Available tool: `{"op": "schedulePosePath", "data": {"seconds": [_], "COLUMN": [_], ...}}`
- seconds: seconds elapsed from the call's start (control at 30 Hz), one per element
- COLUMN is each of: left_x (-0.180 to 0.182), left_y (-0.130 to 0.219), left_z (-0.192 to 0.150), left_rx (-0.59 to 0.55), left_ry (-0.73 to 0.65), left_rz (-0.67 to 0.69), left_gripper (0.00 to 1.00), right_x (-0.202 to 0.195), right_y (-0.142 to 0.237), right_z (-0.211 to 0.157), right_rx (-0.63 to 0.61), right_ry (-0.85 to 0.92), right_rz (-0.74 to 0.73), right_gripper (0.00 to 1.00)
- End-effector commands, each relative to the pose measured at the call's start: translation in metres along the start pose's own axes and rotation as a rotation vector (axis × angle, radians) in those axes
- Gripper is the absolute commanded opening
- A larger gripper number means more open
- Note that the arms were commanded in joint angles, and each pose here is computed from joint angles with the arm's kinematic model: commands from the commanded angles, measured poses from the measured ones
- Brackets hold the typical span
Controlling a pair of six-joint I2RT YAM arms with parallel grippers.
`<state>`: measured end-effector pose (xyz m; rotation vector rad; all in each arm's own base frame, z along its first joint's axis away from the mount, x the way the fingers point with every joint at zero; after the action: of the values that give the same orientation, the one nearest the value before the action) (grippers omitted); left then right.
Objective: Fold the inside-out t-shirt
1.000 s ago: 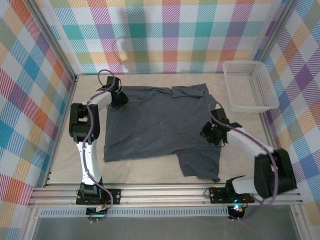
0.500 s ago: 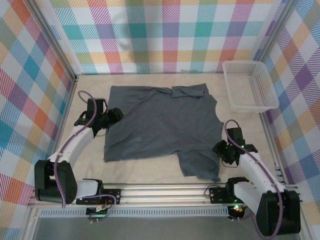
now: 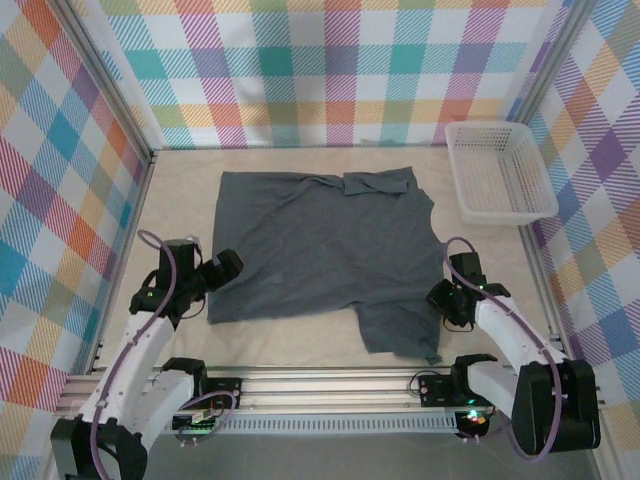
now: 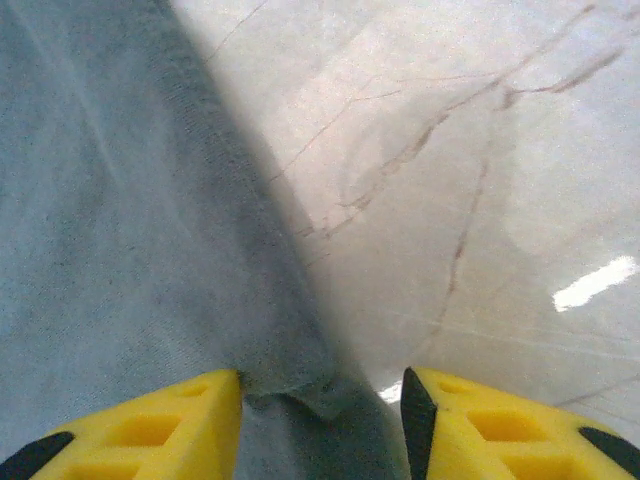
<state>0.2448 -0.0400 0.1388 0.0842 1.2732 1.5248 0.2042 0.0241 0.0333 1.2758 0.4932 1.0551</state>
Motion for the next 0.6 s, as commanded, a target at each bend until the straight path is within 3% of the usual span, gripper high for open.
{"op": "schedulePosePath", "data": {"seconds": [0.0, 0.1, 0.2, 0.3, 0.43, 0.57], "left_x": [0.02, 0.025, 0.036, 0.053, 0.08, 0.092], "left_y": [0.004, 0.004, 0.003, 0.007, 0.013, 0.013], "left_z": [-0.011, -0.016, -0.022, -0.027, -0.041, -0.051], "left_rx": [0.003, 0.015, 0.039, 0.043, 0.081, 0.099], "left_ry": [0.022, 0.041, 0.072, 0.157, 0.272, 0.347], "left_rz": [0.062, 0.078, 0.129, 0.224, 0.384, 0.449], "left_gripper": [1.0, 1.0, 0.93, 0.9, 0.83, 0.78], "right_x": [-0.004, 0.004, 0.01, 0.009, 0.002, -0.002], "right_y": [0.005, -0.004, -0.011, 0.001, 0.032, 0.043], "right_z": [0.006, 0.007, 0.007, 0.014, 0.022, 0.018], "right_rx": [-0.029, -0.004, 0.038, -0.005, -0.126, -0.155], "right_ry": [-0.026, -0.025, -0.025, -0.036, -0.09, -0.109], "right_rz": [-0.022, 0.008, 0.014, 0.0, 0.01, 0.025], "right_gripper": [0.43, 0.39, 0.18, 0.05, 0.01, 0.0]}}
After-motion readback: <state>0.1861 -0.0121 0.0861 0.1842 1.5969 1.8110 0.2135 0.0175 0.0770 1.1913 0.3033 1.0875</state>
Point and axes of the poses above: each hand's point on the last joint's axis, 136 mm out from that joint toward the fingers, its own y axis back along the fingers, its own x axis along the line the jaws close on, z = x × y, the point moved 1 cm from there along y, back along the fingers, and after that the axes turned 9 degrees about y, right-handed, at the moved point
